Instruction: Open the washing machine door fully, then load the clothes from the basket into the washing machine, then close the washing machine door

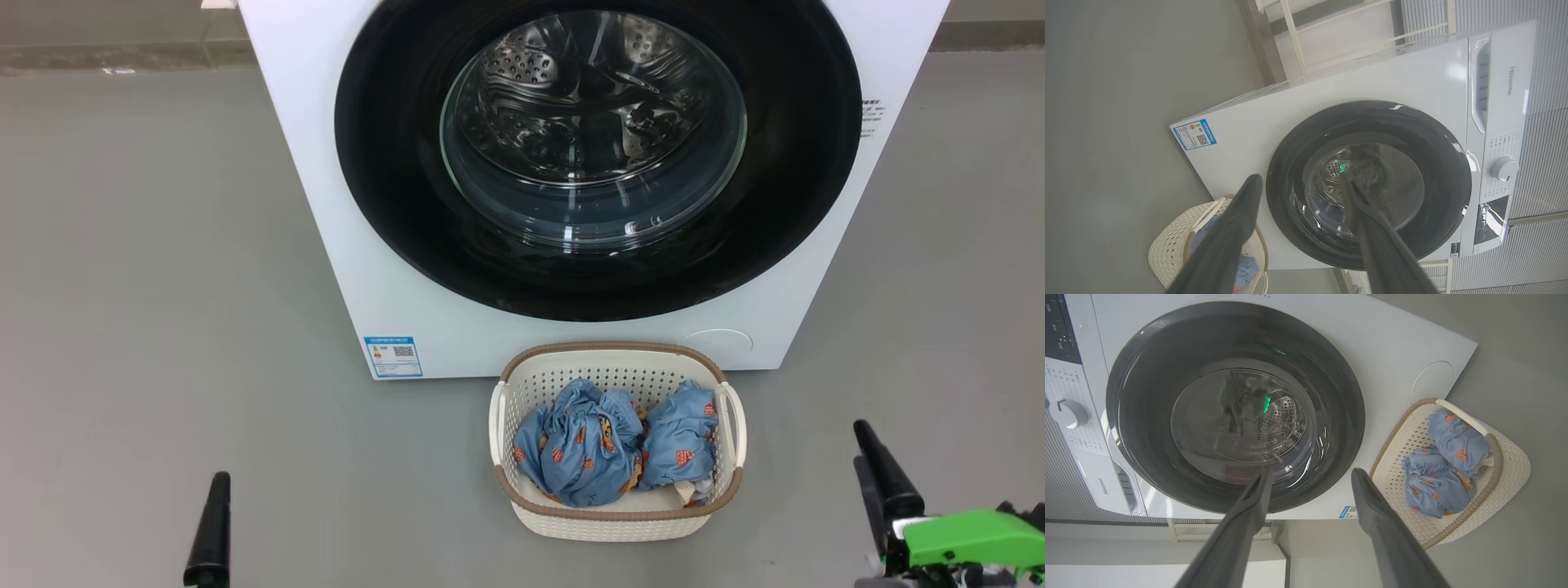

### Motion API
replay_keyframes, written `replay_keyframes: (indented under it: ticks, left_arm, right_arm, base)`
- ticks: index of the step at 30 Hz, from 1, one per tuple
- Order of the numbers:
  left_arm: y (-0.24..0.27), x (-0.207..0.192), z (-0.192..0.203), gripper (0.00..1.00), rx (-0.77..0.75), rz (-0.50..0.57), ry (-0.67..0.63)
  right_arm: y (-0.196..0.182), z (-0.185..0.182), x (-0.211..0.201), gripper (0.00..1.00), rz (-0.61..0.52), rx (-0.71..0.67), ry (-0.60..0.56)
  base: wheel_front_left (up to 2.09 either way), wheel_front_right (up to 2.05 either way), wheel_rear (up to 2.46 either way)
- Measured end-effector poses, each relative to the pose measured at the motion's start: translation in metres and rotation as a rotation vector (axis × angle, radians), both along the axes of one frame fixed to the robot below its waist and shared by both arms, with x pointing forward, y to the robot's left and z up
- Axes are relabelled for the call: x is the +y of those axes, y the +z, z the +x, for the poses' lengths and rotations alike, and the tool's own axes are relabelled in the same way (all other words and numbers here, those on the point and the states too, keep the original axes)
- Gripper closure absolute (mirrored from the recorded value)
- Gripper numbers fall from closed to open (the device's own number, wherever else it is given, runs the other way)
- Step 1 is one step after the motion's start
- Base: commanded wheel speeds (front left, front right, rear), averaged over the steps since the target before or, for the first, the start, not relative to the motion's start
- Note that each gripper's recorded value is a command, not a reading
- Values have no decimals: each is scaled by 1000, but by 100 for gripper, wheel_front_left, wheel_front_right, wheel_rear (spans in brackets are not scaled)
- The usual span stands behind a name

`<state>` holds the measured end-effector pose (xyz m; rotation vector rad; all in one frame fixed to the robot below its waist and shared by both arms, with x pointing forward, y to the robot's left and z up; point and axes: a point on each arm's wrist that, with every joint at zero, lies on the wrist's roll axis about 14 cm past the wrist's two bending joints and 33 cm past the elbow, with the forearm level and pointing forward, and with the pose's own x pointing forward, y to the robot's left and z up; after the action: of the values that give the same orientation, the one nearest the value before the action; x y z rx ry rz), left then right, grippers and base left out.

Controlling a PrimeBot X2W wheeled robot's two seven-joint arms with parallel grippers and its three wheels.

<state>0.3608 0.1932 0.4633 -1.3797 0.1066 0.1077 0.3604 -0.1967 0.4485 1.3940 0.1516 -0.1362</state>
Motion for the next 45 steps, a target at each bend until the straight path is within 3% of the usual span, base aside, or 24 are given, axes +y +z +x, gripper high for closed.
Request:
replay_keyframes:
  ticks: [45]
  left_arm:
    - [-3,10,-5,0,-8,744,-134]
  right_arm:
    - [11,14,13,0,-653,-69,245]
  base:
    - [0,0,0]
